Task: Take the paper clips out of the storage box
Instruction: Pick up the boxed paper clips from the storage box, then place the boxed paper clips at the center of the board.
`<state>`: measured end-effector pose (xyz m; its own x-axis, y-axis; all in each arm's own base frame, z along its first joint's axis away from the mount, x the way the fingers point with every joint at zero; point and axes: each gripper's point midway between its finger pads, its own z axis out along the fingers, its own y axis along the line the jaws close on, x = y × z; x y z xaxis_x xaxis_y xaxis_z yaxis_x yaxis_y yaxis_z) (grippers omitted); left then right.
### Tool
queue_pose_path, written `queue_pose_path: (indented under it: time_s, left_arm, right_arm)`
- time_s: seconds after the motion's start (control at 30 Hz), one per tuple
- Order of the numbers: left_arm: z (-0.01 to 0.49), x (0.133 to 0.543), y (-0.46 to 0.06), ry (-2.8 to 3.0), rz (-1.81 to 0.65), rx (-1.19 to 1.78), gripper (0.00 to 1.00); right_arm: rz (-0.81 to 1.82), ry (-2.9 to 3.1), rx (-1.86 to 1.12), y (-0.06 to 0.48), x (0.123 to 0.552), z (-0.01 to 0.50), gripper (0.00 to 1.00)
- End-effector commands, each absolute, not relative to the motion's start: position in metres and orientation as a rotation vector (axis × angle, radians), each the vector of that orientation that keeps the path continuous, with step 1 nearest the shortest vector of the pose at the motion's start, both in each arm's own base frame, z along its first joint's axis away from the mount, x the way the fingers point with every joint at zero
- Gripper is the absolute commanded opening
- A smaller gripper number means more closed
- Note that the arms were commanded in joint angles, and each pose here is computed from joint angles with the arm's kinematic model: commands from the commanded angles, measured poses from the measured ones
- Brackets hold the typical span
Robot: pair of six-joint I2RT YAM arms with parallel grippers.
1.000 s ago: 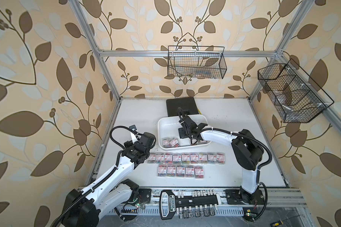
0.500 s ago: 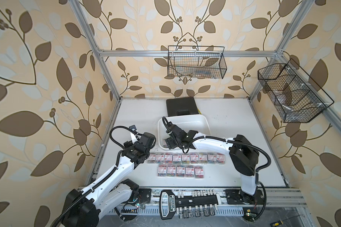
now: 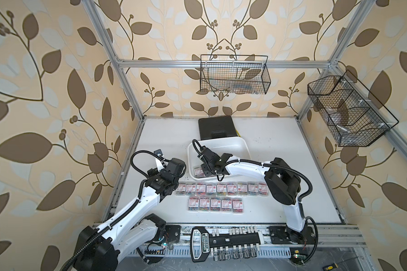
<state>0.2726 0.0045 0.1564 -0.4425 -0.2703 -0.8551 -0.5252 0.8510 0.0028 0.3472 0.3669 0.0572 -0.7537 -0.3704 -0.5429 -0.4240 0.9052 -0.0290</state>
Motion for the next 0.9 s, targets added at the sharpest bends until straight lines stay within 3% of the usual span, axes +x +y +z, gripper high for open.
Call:
queue_pose_path:
  time_s: [0.0, 0.13, 0.43, 0.87]
  left_arm:
    - [0.163, 0.27, 0.01, 2.016, 0.347, -0.615, 0.99]
    - [0.162, 0.269, 0.01, 2.017, 0.348, -0.614, 0.99]
    - [0.163, 0.269, 0.01, 2.014, 0.345, -0.616, 0.99]
    - [0.163, 0.269, 0.011, 2.015, 0.349, -0.62, 0.99]
  right_arm:
    - [0.149, 2.496, -0.485, 0.355, 0.352, 0.078, 0.42]
    - [0.187, 2.454, -0.385, 0.34, 0.358, 0.108, 0.36]
    - [0.129, 2.375, -0.223, 0.274, 0.345, 0.154, 0.34]
    - [0.072, 2.442, 0.018, 0.165, 0.239, 0.091, 0.31]
